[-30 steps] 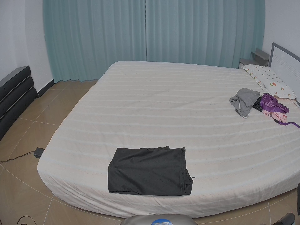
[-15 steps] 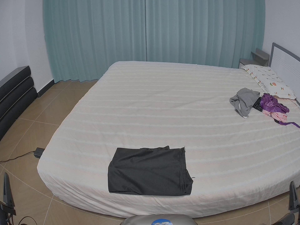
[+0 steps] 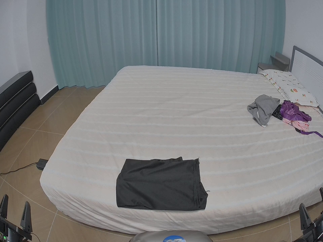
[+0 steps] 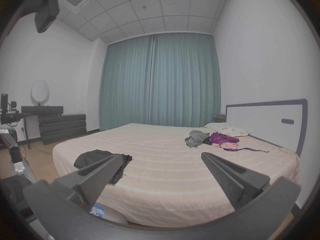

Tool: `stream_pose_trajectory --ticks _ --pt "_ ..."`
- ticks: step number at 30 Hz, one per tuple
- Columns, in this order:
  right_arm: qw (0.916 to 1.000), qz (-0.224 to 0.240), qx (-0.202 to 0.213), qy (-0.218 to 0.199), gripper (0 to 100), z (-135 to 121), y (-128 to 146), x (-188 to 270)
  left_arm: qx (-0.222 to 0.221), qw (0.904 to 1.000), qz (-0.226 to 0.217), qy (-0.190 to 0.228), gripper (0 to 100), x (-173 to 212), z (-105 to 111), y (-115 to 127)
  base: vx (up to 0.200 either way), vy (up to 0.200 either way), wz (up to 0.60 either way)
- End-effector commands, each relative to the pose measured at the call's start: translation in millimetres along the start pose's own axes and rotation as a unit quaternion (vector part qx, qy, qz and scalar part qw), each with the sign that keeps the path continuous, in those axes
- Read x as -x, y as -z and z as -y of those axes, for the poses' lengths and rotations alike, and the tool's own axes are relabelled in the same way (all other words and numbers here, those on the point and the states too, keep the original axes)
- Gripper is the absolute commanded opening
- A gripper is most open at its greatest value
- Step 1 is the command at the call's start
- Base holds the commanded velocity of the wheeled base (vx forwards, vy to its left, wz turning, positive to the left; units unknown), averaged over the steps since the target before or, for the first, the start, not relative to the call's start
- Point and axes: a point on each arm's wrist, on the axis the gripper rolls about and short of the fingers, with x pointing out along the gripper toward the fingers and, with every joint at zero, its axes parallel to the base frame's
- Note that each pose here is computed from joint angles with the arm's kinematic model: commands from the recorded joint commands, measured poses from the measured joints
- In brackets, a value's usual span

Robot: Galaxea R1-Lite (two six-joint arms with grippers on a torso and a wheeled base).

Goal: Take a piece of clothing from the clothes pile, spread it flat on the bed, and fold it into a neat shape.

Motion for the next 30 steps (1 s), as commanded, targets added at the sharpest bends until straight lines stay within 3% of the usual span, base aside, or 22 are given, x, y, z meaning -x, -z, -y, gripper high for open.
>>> stream_pose_trajectory --ticks 1,8,30 --pt "0.9999 -0.006 -0.010 0.001 100 -0.2 5.6 -0.5 0.004 1.0000 -0.007 -0.003 100 -0.8 -0.2 5.3 0.000 0.000 0.00" --pt "0.9999 -0.007 -0.015 0.001 100 -0.3 5.7 -0.5 0.014 0.9988 -0.020 0.043 100 -0.3 1.7 7.9 0.000 0.000 0.00" --pt "0.9998 -0.005 -0.020 0.000 100 -0.2 5.6 -0.4 0.001 0.9985 -0.027 0.047 100 -0.4 1.8 9.1 0.000 0.000 0.00"
